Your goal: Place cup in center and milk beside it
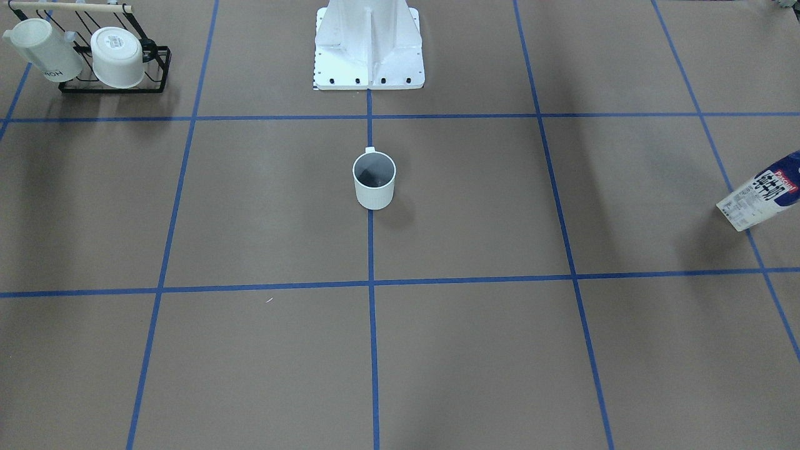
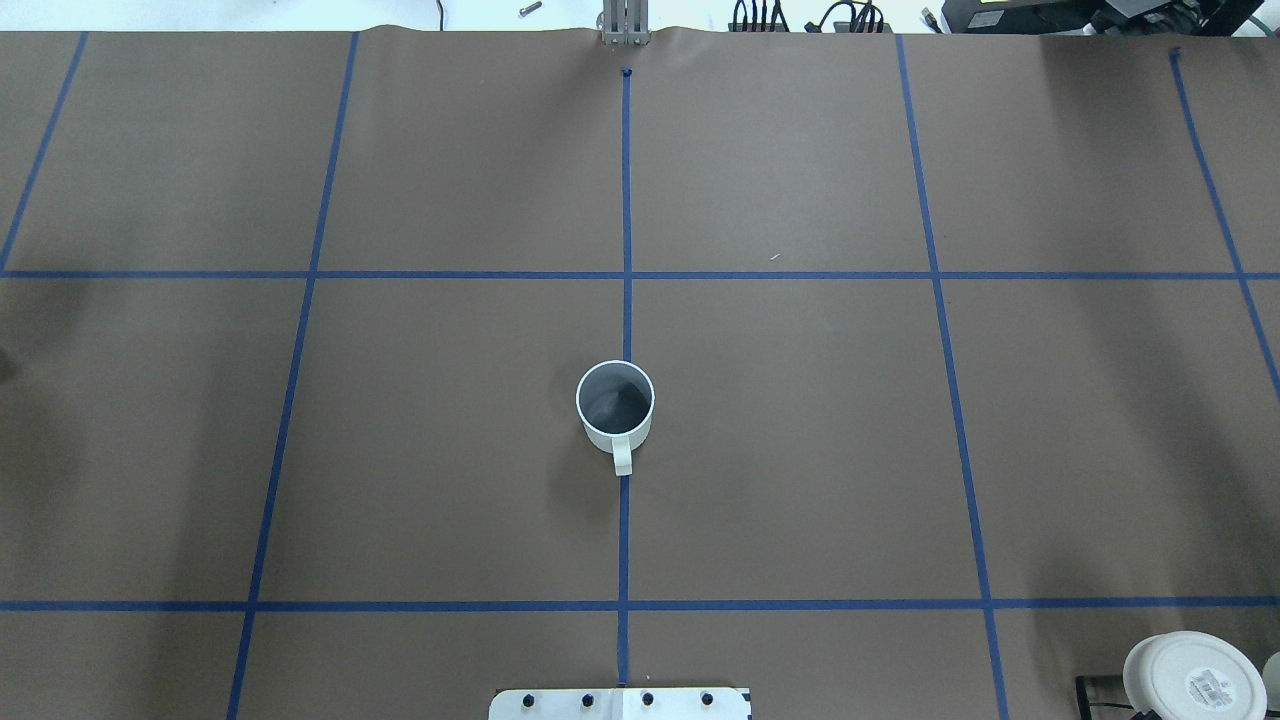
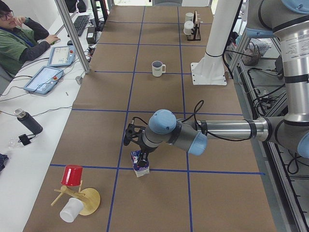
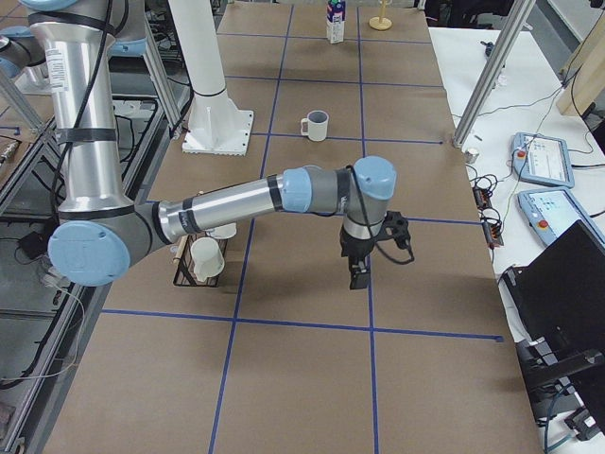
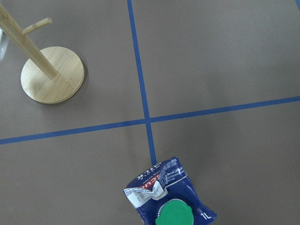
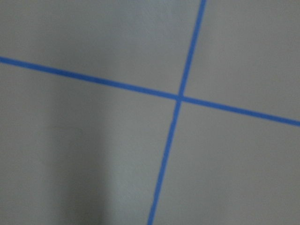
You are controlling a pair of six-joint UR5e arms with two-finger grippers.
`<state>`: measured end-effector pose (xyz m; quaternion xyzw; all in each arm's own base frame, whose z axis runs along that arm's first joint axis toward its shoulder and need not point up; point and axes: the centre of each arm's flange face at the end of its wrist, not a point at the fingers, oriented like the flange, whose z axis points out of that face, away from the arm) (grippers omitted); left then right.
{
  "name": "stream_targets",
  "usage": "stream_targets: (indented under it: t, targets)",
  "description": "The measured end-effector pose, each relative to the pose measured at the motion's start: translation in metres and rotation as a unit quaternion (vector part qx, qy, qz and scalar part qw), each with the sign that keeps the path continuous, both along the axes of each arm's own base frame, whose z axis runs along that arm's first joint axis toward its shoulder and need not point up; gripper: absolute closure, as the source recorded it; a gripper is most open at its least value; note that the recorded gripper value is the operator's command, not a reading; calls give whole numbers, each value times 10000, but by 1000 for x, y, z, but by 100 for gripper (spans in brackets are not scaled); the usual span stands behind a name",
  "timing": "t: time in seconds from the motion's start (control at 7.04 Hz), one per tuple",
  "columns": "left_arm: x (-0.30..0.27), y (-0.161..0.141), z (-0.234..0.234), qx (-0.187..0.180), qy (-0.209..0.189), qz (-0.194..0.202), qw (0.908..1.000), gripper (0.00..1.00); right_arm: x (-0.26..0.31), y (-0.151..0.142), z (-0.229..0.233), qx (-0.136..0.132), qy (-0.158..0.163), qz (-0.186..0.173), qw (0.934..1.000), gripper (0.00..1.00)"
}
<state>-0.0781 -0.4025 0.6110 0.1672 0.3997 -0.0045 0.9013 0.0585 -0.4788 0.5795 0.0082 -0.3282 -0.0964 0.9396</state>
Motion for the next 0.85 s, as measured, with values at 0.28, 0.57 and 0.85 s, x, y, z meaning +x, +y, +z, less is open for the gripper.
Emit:
stream_targets:
  t: [0.28,0.57,0.85]
  targets:
    - [1,1,11,-349,86,-211,9991,1,24,64,59,-437,26,17,9990,0]
    - [3,-3,30,-607,111,-274,9977,1,28,82,74,-567,21,39,9984,0]
    - [13,-14,27,-813,230,-431,9955,1,29,87,79,-622,23,49,9981,0]
